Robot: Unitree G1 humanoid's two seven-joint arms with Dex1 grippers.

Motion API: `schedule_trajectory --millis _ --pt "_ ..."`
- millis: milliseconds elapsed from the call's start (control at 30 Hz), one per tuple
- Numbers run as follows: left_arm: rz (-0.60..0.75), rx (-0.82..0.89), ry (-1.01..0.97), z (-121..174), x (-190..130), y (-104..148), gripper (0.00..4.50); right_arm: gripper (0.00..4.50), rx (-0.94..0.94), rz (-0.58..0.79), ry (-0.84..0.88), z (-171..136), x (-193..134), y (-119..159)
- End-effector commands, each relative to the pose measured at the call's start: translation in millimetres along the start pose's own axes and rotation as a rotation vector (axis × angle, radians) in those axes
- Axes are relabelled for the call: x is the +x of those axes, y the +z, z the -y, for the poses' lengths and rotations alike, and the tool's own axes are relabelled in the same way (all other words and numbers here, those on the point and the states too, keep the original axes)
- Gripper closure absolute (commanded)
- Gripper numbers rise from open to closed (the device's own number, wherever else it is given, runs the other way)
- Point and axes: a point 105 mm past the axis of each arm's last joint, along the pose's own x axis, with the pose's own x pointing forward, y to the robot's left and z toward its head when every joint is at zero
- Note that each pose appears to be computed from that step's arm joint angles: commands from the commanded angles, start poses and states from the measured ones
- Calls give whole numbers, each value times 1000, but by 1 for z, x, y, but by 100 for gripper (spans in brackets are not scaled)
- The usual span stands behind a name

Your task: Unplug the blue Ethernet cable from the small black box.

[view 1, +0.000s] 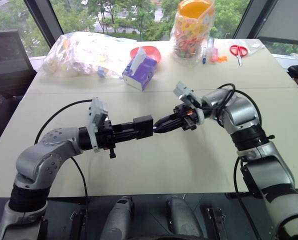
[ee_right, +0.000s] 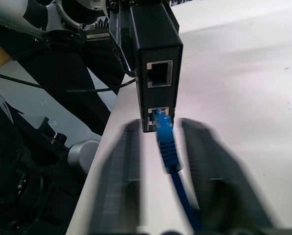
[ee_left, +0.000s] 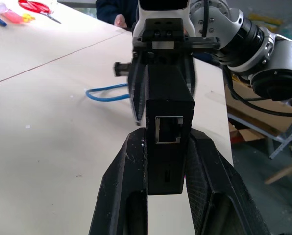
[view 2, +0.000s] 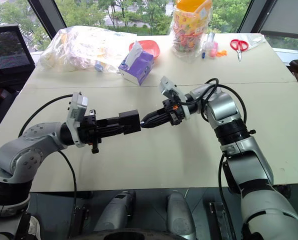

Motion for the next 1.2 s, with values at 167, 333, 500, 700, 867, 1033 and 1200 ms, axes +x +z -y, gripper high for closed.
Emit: schedule_trajectory --millis 167,333,500,700,867,1033,1200 --pt "19 50 -29 8 0 8 405 447 -48 0 13 -1 4 12" --pt "11 54 -37 11 0 7 405 447 -51 -10 -16 2 2 8" --pt "6 59 -42 12 -2 8 405 447 -46 -10 -55 9 -3 6" --pt "-8 58 -33 14 -10 9 405 447 -9 -25 -186 31 -27 -7" --pt "-12 64 -17 12 -11 9 405 447 1 -51 -313 48 -51 -18" --pt "-11 134 128 -21 -7 -3 405 447 -72 -83 -546 73 -65 -32" --pt "21 214 219 -51 14 -11 405 447 -129 -102 -866 101 -82 -50"
